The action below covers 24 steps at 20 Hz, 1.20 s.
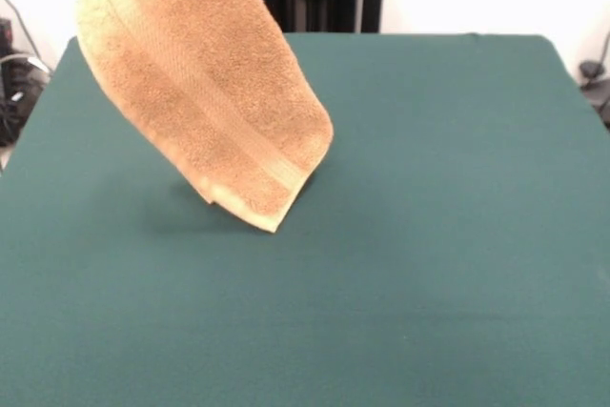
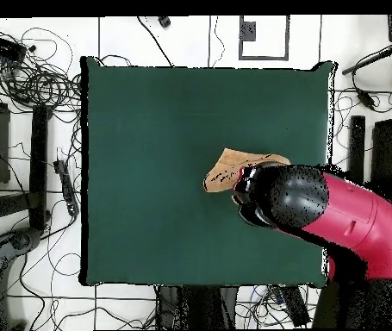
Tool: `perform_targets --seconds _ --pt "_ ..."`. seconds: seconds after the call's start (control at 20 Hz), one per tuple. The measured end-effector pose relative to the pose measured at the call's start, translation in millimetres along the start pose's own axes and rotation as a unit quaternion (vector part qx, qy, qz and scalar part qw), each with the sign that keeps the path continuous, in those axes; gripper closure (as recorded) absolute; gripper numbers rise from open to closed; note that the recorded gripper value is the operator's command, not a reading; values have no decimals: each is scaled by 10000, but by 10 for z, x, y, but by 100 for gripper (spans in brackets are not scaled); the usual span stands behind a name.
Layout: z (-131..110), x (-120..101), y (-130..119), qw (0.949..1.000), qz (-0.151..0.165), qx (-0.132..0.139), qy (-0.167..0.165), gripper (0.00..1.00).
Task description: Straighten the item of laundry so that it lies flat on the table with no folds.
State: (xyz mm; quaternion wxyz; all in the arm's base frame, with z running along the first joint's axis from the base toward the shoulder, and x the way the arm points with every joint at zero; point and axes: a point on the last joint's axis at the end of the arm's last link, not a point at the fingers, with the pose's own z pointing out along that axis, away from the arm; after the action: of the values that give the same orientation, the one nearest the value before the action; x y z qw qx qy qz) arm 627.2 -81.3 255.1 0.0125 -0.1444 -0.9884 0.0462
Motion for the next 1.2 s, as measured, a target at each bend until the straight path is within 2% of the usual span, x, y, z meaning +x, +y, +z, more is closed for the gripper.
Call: perform_targets --seconds 1.2 --pt "24 32 79 10000 -49 6 -64 100"
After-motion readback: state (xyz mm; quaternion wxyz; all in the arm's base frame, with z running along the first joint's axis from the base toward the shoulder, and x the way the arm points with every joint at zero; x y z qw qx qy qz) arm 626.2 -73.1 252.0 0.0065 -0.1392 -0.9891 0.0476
